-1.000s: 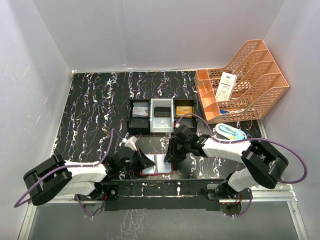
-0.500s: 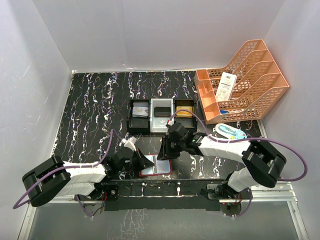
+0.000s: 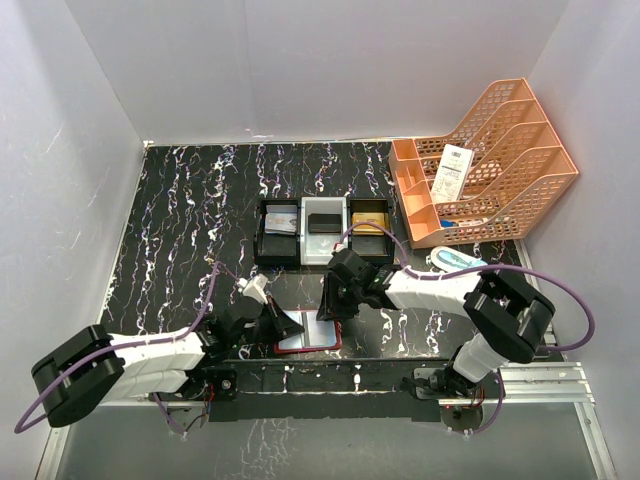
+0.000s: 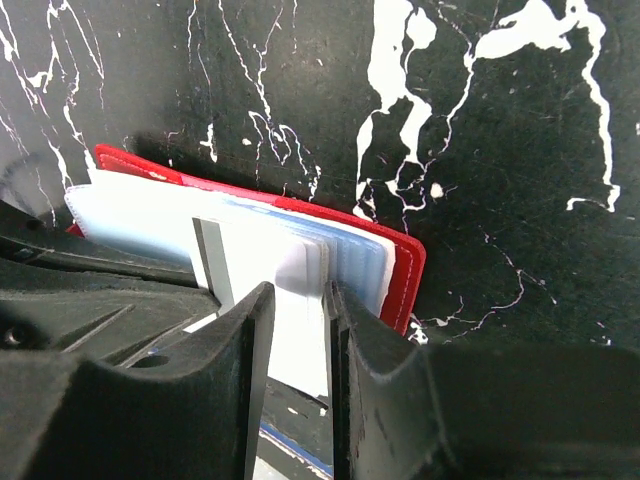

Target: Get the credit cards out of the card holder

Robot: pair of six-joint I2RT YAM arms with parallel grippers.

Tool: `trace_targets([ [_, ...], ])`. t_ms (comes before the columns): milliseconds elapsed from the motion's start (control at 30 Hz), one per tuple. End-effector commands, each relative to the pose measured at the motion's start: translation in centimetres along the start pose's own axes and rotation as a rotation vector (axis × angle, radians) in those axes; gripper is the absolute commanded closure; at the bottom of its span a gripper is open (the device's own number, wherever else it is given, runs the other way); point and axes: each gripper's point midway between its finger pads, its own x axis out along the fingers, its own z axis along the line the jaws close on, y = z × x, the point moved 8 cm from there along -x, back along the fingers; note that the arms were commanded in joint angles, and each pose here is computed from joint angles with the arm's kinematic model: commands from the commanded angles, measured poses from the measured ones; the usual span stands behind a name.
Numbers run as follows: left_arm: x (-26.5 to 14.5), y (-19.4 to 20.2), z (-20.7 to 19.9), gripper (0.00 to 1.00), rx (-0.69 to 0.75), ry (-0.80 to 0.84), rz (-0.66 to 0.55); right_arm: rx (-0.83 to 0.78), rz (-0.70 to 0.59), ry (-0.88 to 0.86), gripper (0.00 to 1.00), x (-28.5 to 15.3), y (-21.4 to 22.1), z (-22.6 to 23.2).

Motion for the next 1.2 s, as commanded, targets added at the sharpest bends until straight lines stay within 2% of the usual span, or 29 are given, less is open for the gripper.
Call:
trace_targets([
  [0, -0.4, 0.0, 1.3, 1.0, 0.029, -0.051, -0.015, -0.013, 0.001, 0.079, 0.74, 0.5, 0.3, -1.3],
  [1167, -1.8, -0.3, 2.9, 1.0, 0.078, -0.185, -0.031, -0.05, 0.018, 0.219, 0.81, 0.9, 0.6, -2.8],
])
